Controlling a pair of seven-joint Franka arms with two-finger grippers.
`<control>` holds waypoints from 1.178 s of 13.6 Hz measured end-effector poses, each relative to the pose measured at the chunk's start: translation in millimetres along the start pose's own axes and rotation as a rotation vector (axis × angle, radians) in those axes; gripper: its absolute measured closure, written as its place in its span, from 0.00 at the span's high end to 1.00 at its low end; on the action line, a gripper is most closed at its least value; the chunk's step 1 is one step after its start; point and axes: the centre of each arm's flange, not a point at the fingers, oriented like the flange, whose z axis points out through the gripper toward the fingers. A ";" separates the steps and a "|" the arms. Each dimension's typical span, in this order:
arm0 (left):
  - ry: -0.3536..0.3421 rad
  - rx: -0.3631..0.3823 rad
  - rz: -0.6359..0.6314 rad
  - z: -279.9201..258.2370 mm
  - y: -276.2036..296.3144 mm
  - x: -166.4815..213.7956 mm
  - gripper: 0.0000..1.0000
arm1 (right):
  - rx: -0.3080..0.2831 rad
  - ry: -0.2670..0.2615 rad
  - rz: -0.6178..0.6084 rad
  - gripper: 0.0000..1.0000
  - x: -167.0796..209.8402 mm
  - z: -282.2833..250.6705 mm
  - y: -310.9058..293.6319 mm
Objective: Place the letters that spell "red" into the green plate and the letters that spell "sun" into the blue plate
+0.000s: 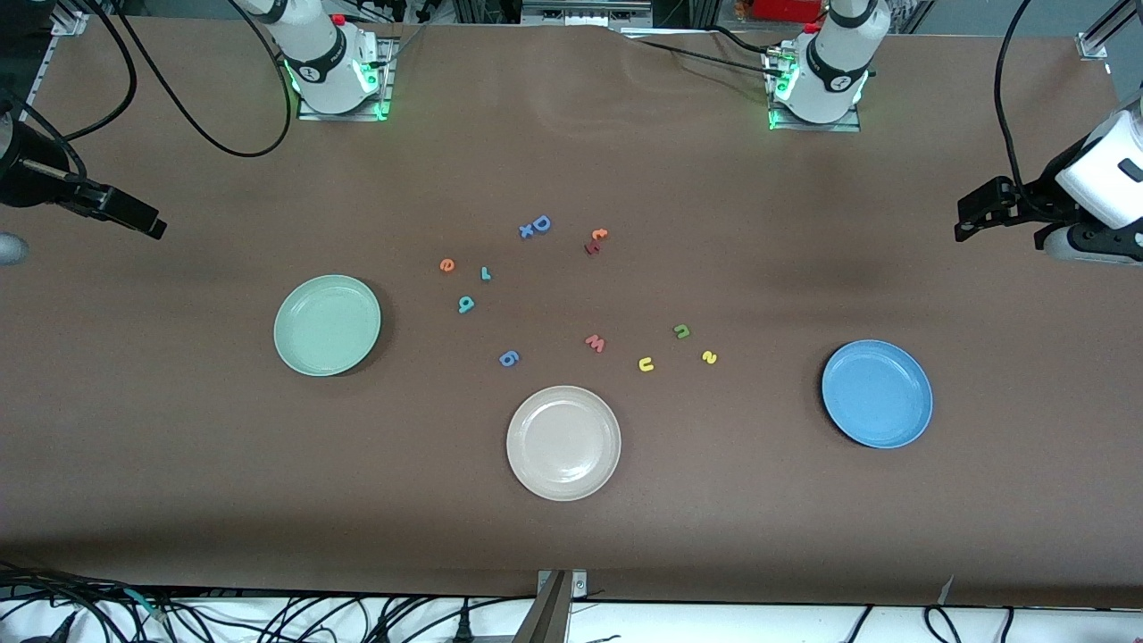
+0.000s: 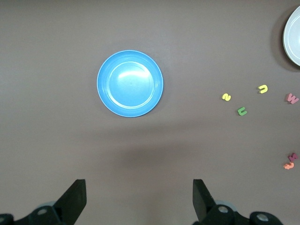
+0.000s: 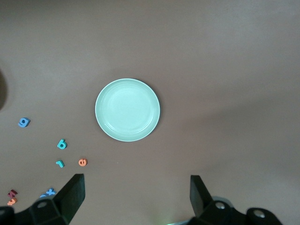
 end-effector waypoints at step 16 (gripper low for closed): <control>-0.013 0.001 -0.005 7.1 -2.5 3.5 1.00 | -0.001 -0.004 0.000 1.00 -0.4 0.3 0.1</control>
